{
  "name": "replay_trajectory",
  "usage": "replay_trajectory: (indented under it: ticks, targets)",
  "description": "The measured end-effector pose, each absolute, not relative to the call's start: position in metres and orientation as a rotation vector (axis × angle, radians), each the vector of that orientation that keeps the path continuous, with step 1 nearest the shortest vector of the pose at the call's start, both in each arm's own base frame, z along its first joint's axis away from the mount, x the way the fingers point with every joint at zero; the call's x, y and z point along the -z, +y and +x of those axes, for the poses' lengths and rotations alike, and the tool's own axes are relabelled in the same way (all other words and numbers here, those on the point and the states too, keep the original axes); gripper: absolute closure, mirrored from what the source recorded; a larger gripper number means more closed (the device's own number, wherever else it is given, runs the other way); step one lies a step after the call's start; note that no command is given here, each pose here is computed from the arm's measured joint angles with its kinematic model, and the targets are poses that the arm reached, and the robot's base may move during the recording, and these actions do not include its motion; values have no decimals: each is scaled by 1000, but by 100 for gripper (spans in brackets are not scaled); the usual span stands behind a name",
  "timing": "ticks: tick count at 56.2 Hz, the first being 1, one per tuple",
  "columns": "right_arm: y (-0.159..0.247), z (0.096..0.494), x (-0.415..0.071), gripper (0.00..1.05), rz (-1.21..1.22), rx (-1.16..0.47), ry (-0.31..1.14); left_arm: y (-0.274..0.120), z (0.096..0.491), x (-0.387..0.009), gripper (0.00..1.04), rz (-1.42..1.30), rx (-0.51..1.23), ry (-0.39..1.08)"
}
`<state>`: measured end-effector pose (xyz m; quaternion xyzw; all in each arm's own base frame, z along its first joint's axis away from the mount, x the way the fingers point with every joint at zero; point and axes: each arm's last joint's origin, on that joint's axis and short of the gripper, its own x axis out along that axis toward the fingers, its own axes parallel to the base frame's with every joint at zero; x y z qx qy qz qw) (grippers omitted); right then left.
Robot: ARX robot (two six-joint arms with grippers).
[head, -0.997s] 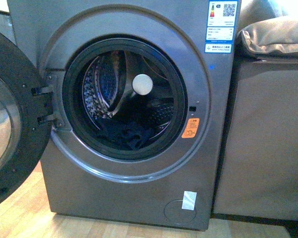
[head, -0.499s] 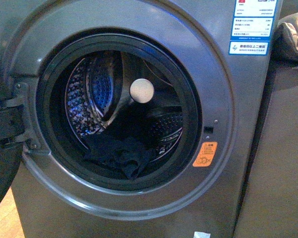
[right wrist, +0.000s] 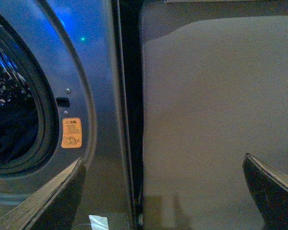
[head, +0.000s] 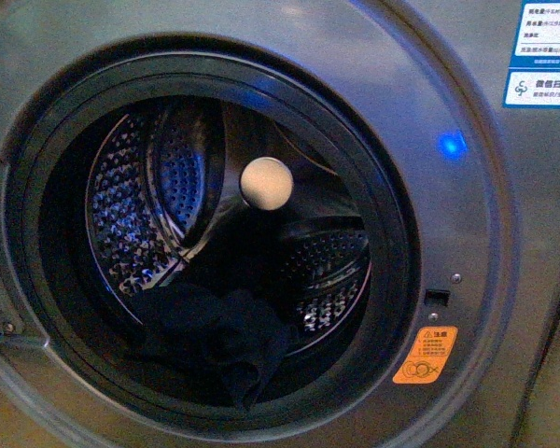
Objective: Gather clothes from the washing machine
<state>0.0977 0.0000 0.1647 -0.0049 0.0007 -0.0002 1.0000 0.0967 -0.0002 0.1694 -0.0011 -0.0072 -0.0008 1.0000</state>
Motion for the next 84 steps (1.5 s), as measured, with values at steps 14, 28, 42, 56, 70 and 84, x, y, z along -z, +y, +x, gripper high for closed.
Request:
replay_trajectory:
  ticks: [14,28,42,56,70,84]
  targets:
    - [0,98,-165,7,-10,-2,1,-5,120,-180,7,-157,346,106]
    - [0,98,-165,7,-10,-2,1,-19,192,-212,7,-104,370,113]
    - [0,98,-165,7,-10,-2,1,-45,285,-188,7,-27,370,263]
    - [0,98,-165,7,-10,-2,1,-57,339,-169,7,38,349,344]
    - [0,98,-165,7,-10,-2,1,-74,382,-151,7,79,364,413]
    - [0,98,-165,7,-10,-2,1,-93,415,-148,7,83,398,449]
